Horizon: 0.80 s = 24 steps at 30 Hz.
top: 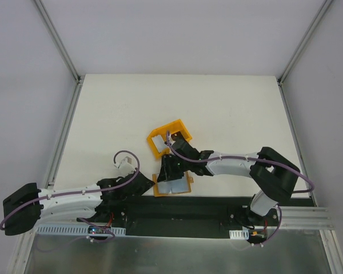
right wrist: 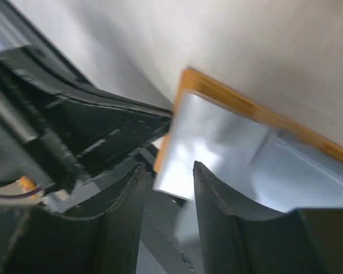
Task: Put the credit cards into the card holder
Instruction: Insert the credit card into the card holder.
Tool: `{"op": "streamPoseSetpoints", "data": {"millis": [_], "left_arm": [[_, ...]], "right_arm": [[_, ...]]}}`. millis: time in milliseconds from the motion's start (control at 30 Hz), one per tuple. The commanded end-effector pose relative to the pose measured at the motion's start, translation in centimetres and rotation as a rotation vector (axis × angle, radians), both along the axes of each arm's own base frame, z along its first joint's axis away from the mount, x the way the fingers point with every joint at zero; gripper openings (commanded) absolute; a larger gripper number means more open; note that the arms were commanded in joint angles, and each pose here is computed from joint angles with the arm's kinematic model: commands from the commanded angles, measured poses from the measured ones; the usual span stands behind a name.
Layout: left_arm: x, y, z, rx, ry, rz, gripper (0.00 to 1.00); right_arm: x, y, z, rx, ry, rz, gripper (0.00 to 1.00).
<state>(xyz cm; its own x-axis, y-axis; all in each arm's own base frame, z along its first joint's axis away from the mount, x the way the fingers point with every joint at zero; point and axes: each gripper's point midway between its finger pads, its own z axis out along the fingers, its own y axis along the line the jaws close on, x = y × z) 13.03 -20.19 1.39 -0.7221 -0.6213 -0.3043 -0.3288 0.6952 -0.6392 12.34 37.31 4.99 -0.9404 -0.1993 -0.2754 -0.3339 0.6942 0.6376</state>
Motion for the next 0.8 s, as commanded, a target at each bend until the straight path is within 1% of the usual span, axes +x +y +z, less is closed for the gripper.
{"op": "streamPoseSetpoints", "data": {"millis": [0,133,233,267,300,367,467,567,767], "left_arm": [[-0.2,1.5,-1.3,0.01,0.0,0.046,0.0],[-0.3,1.9,-1.7,0.002,0.0,0.058,0.0],[-0.2,2.1,-1.8,0.007,0.002,0.067,0.0],[-0.3,2.0,-1.8,0.009,0.005,0.063,0.0],[-0.3,2.0,-1.8,0.007,0.006,0.064,0.0],[-0.3,1.9,-1.8,0.015,0.007,0.059,0.0],[-0.2,1.8,-1.7,0.015,0.006,0.056,0.0],[-0.2,1.6,-1.4,0.021,-0.004,0.038,0.0],[-0.1,0.9,-0.6,0.033,-0.021,-0.006,0.0]], "right_arm": [[0.4,3.6,4.8,0.232,0.007,0.051,0.42],[0.7,4.3,6.7,0.303,0.0,0.076,0.43],[1.2,4.1,7.7,0.322,-0.011,0.064,0.43],[1.7,3.5,7.7,0.304,-0.032,0.038,0.43],[2.1,2.5,7.1,0.253,-0.047,0.0,0.43],[3.3,-0.4,5.5,0.102,-0.111,-0.087,0.43],[3.5,-3.9,3.4,-0.036,-0.146,-0.152,0.45],[3.1,-5.9,2.1,-0.111,-0.141,-0.183,0.45],[2.3,-6.8,0.6,-0.155,-0.096,-0.181,0.45]]}}
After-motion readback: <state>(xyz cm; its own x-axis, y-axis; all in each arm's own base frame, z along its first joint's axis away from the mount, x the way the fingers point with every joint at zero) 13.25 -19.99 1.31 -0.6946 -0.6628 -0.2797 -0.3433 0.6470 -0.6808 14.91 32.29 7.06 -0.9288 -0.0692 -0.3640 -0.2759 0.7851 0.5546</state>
